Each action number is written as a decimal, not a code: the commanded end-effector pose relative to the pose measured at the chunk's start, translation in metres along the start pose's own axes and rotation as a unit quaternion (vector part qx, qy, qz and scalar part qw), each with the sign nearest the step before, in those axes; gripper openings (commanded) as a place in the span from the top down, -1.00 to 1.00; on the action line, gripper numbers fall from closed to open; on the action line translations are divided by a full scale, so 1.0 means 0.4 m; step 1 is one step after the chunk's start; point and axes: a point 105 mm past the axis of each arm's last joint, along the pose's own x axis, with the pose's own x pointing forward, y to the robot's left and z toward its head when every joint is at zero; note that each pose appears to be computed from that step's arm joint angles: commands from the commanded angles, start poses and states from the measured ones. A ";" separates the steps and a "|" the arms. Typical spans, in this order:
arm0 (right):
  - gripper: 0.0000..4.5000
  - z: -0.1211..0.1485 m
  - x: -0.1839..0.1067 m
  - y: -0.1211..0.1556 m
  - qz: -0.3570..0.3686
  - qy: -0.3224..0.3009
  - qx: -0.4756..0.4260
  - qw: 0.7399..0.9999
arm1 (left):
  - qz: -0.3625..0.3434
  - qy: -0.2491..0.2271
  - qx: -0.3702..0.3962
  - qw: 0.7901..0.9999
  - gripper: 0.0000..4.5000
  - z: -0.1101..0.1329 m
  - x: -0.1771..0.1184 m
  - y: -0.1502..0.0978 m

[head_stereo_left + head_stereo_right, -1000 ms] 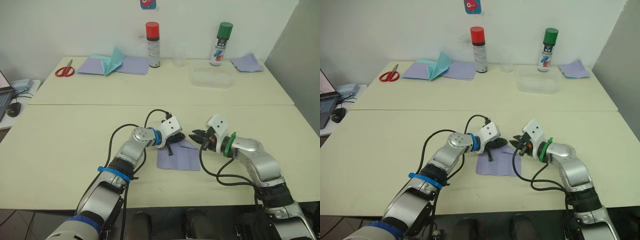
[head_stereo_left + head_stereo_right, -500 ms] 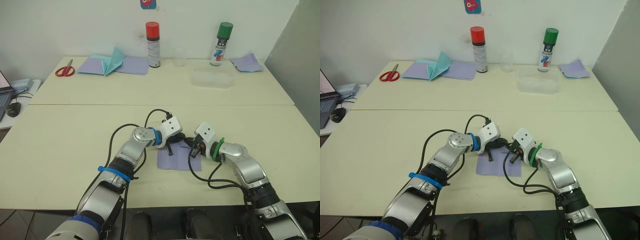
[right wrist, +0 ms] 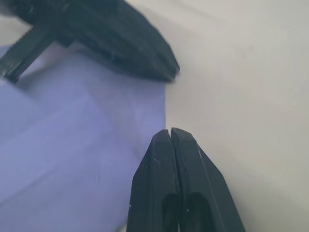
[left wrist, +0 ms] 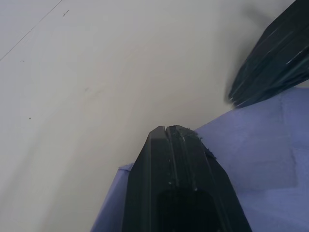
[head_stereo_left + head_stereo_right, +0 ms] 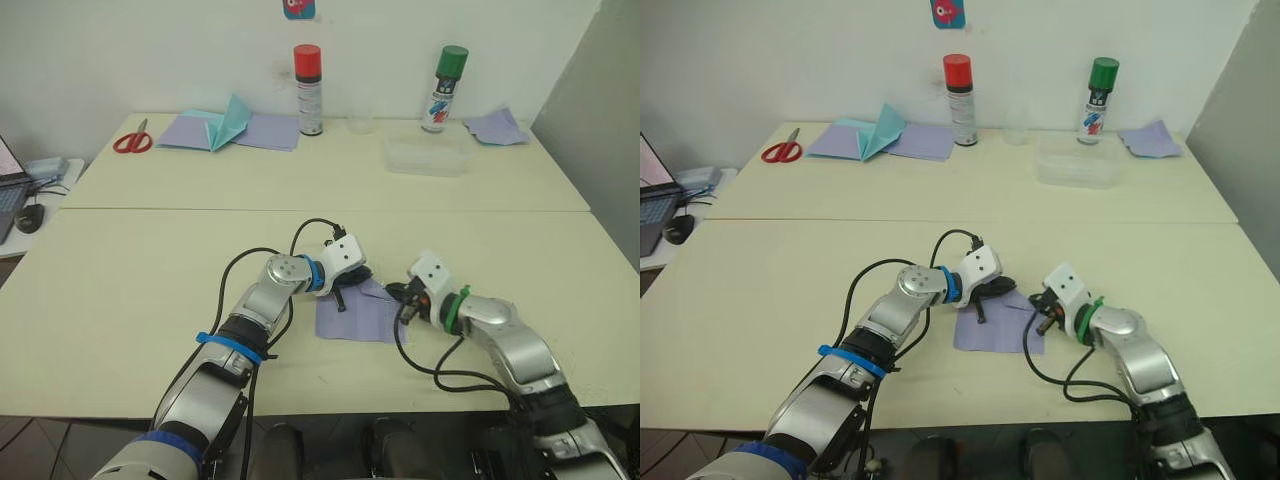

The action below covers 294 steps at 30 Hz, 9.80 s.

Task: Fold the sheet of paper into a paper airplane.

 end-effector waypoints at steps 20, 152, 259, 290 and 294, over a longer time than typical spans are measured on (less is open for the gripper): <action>1.00 0.101 -0.002 0.015 0.012 -0.106 -0.027 0.994 | -0.013 0.031 -0.006 0.999 1.00 -0.043 0.002 -0.017; 1.00 0.159 0.071 0.055 0.050 -0.094 -0.046 0.993 | 0.053 0.056 0.076 0.994 0.99 -0.079 -0.121 -0.080; 1.00 0.030 0.130 0.066 0.038 0.007 0.000 0.999 | 0.035 0.055 -0.067 0.996 0.99 -0.092 -0.126 -0.053; 1.00 0.078 0.197 0.040 -0.006 -0.015 -0.041 0.999 | 0.037 0.055 -0.034 0.997 0.99 -0.125 -0.124 -0.108; 1.00 0.074 0.195 0.003 -0.048 -0.008 -0.041 0.998 | 0.038 0.056 -0.034 0.997 0.99 -0.125 -0.124 -0.106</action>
